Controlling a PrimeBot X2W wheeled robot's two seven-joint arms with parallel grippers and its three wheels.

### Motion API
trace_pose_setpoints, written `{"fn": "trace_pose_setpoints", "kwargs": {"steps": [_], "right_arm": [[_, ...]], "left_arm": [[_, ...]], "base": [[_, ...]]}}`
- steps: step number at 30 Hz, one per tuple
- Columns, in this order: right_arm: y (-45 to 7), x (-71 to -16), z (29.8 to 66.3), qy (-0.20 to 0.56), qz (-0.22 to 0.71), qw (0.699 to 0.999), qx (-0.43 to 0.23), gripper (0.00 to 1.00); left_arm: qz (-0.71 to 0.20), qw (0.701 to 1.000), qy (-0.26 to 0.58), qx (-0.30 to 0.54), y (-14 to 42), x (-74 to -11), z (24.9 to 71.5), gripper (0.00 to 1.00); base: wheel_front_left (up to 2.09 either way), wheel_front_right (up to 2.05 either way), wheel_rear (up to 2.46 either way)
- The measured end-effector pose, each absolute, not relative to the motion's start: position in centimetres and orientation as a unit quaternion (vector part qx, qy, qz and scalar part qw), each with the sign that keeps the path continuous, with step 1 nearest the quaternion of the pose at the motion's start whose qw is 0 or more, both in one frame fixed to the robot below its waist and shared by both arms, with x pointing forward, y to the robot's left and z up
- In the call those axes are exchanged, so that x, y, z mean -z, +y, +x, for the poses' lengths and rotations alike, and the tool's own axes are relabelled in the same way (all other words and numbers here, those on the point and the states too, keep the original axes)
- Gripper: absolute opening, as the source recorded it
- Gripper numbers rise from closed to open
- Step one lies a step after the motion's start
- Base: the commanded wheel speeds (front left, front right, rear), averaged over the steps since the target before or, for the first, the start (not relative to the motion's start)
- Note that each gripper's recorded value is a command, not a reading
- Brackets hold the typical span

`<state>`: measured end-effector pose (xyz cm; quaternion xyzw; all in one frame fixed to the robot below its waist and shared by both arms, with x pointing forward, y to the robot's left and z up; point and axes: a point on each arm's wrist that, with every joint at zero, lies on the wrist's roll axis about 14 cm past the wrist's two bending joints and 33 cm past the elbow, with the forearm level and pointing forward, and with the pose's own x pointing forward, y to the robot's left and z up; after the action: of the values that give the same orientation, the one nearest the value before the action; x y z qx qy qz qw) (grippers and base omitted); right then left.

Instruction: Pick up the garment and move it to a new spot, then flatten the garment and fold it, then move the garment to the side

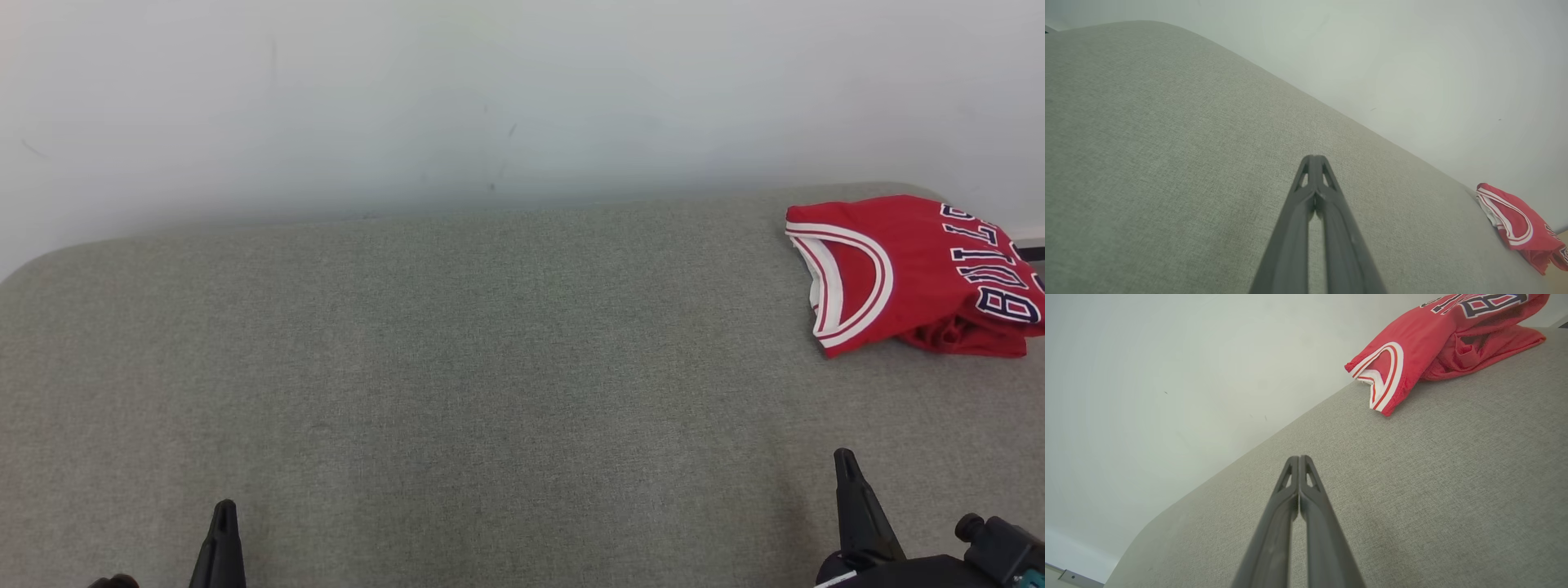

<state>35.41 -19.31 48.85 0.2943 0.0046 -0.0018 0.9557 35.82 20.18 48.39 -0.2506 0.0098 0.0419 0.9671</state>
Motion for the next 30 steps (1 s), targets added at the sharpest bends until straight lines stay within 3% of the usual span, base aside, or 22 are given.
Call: {"fn": "trace_pose_setpoints", "kwargs": {"steps": [30], "right_arm": [[-20.1, -49.3, 36.8, 0.008, 0.470, 0.883, 0.021, 0.00]], "left_arm": [[-0.447, 0.893, 0.018, -0.044, 20.2, -48.6, 37.1, 0.00]], "base": [[0.00, 0.00, 0.00]]}}
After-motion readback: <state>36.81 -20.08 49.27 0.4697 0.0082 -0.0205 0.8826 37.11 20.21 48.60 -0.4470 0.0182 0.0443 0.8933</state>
